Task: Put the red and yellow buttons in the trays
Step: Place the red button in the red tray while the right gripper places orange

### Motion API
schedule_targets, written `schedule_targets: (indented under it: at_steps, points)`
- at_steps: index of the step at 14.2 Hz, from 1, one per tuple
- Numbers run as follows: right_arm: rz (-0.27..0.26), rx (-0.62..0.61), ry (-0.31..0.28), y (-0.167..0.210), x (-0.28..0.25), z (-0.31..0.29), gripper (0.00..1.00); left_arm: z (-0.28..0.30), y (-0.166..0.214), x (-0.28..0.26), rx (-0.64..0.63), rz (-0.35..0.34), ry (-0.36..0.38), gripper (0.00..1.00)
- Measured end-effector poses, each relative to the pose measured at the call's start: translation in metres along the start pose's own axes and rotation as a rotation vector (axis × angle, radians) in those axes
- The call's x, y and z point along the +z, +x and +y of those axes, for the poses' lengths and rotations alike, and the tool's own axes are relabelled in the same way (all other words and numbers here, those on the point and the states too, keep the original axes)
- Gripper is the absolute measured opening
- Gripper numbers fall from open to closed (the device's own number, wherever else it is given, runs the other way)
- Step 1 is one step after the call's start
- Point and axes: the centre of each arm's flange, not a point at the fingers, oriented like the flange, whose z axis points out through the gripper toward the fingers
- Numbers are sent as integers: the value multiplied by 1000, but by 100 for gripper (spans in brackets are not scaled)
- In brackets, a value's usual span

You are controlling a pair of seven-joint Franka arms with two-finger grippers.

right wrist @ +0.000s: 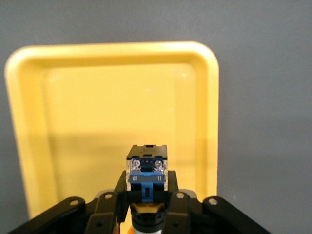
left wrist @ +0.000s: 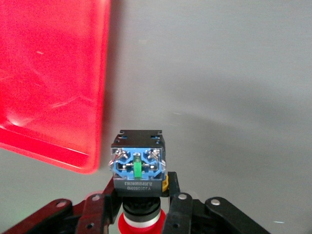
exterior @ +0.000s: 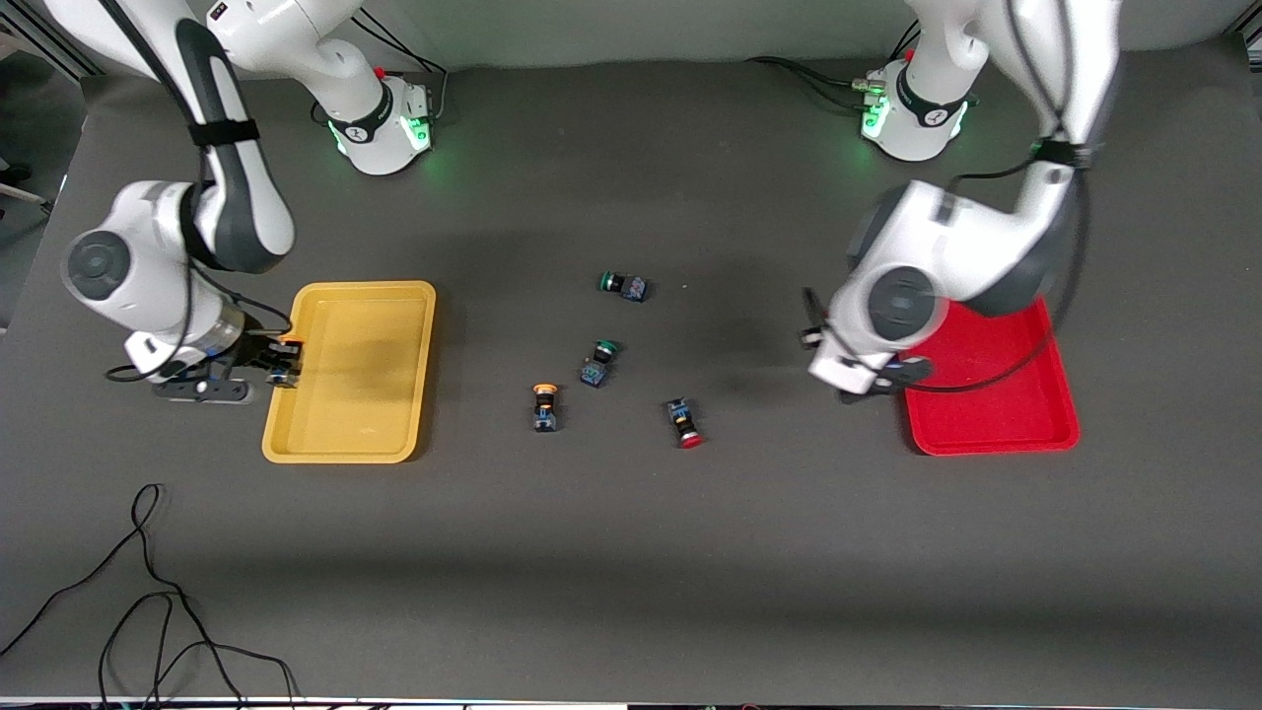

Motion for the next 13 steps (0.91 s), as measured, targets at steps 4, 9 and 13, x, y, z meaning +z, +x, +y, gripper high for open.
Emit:
schedule_targets:
  at_steps: [4, 9, 13]
  points:
    - [-16, -13, 42, -11, 45, 5, 33, -78, 28, 55, 41, -15, 28, 41]
    - [-30, -10, 52, -11, 75, 10, 47, -119, 18, 123, 68, -29, 3, 41]
    - [-25, -21, 94, 14, 47, -4, 88, -126, 10, 142, 64, -33, -4, 47]
